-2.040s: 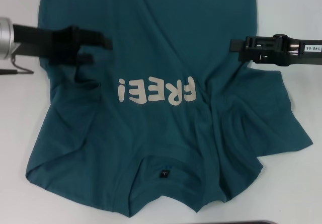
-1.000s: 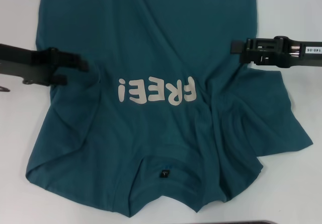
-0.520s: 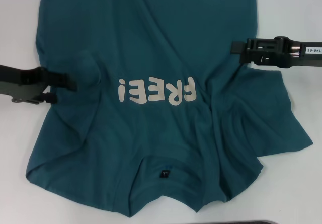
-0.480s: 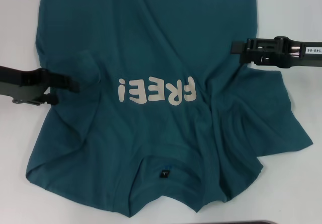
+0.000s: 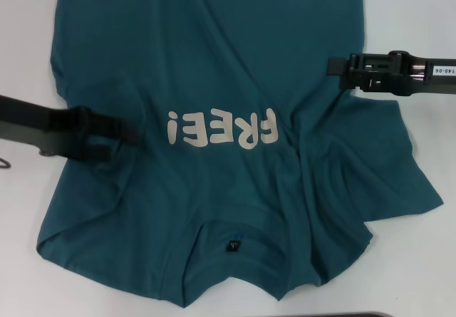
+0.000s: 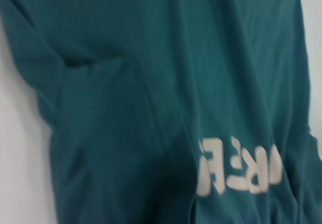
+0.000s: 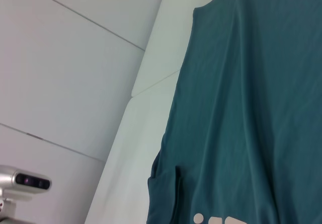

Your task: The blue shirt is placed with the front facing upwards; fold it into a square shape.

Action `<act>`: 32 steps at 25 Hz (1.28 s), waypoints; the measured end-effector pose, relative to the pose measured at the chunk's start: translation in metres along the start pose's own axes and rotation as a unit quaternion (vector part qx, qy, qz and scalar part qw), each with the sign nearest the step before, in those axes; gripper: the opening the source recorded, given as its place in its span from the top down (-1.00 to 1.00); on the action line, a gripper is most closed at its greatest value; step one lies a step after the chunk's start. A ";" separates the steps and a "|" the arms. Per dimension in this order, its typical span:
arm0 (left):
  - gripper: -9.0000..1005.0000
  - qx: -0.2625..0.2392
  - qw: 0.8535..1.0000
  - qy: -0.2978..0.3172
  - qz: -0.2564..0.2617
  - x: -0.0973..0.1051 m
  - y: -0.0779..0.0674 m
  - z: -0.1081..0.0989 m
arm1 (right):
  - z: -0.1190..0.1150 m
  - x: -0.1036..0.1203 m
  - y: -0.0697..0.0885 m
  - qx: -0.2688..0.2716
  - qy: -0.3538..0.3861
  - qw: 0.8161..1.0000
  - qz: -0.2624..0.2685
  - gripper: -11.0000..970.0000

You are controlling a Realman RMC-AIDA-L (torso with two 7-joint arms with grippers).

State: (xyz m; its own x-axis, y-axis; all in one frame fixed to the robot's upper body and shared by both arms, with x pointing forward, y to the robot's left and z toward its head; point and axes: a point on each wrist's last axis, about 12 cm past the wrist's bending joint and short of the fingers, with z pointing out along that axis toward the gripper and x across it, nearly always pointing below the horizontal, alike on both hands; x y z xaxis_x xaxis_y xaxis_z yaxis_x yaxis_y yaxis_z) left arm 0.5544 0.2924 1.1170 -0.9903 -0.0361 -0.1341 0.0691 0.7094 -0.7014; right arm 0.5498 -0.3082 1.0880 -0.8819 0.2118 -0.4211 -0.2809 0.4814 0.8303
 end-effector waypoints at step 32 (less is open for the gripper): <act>-0.53 -0.013 0.997 0.035 -0.067 0.026 0.018 0.006 | -0.005 0.003 -0.003 0.005 -0.002 1.000 0.004 -0.56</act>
State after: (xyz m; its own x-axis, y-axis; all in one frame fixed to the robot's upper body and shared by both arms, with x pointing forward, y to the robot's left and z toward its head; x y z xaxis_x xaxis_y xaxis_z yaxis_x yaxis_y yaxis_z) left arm 0.5305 0.2999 1.0962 -0.9964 -0.0839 0.0096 -0.0673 0.7198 -0.6909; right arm 0.5466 -0.3129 1.0860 -0.8825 0.2195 -0.4159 -0.2700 0.4876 0.8303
